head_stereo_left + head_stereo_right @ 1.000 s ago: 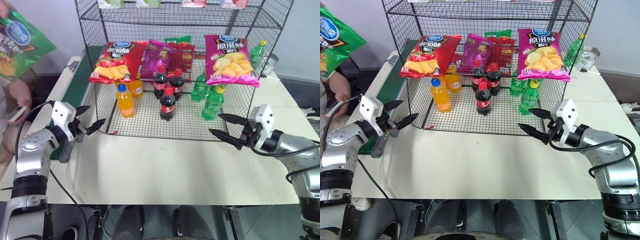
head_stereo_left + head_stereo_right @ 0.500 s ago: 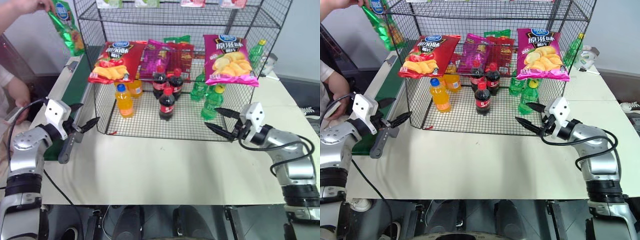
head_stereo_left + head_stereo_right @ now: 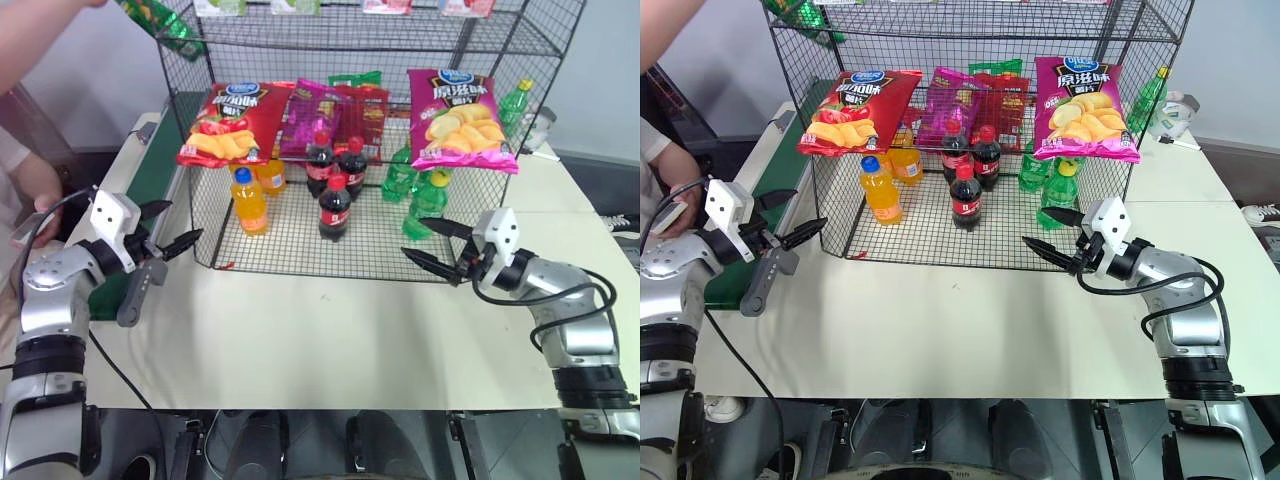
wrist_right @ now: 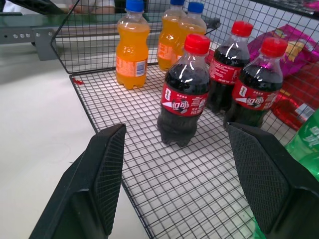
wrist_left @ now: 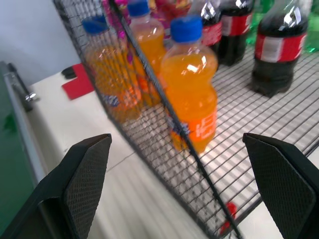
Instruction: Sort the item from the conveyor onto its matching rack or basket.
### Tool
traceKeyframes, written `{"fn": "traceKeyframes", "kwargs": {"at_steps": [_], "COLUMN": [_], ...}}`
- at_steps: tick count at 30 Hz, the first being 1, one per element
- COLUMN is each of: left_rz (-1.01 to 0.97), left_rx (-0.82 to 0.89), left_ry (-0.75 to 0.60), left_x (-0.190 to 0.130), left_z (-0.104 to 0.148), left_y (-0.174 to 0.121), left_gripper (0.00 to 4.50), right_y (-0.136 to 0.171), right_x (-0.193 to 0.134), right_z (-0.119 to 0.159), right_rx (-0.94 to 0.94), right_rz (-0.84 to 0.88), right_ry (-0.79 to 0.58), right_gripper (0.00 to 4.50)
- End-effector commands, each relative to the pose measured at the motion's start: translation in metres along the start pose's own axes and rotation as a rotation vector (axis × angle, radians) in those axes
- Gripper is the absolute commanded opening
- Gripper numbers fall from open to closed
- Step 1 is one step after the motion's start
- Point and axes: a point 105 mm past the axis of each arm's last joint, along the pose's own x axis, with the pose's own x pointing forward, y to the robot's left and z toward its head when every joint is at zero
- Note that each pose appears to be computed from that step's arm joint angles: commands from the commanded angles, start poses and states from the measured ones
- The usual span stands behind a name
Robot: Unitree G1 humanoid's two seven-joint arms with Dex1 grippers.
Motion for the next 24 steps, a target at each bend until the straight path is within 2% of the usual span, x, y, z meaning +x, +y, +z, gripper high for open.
{"fn": "traceKeyframes", "kwargs": {"at_steps": [1, 5, 10, 19, 24], "left_rz": [0.039, 0.065, 0.139, 0.200, 0.207], "left_rx": [0.049, 0.053, 0.084, 0.108, 0.126], "left_ry": [-0.046, -0.044, -0.015, -0.036, -0.039], "left_x": [-0.011, -0.016, -0.025, -0.044, -0.049], "left_z": [0.016, 0.015, 0.007, 0.011, 0.016], "left_y": [0.011, 0.012, 0.011, 0.012, 0.013], "left_gripper": [4.50, 4.50, 4.50, 4.50, 4.50], "right_y": [0.011, 0.029, 0.044, 0.041, 0.027], "right_x": [-0.003, -0.003, 0.004, 0.022, 0.031], "right_z": [0.017, 0.019, 0.003, 0.018, 0.031], "right_rx": [0.016, 0.100, 0.146, 0.110, 0.005], "right_rz": [0.078, 0.194, 0.298, 0.337, 0.281], "right_ry": [-0.093, -0.112, -0.011, -0.028, -0.058], "right_gripper": [3.33, 3.33, 3.33, 3.33, 3.33]}}
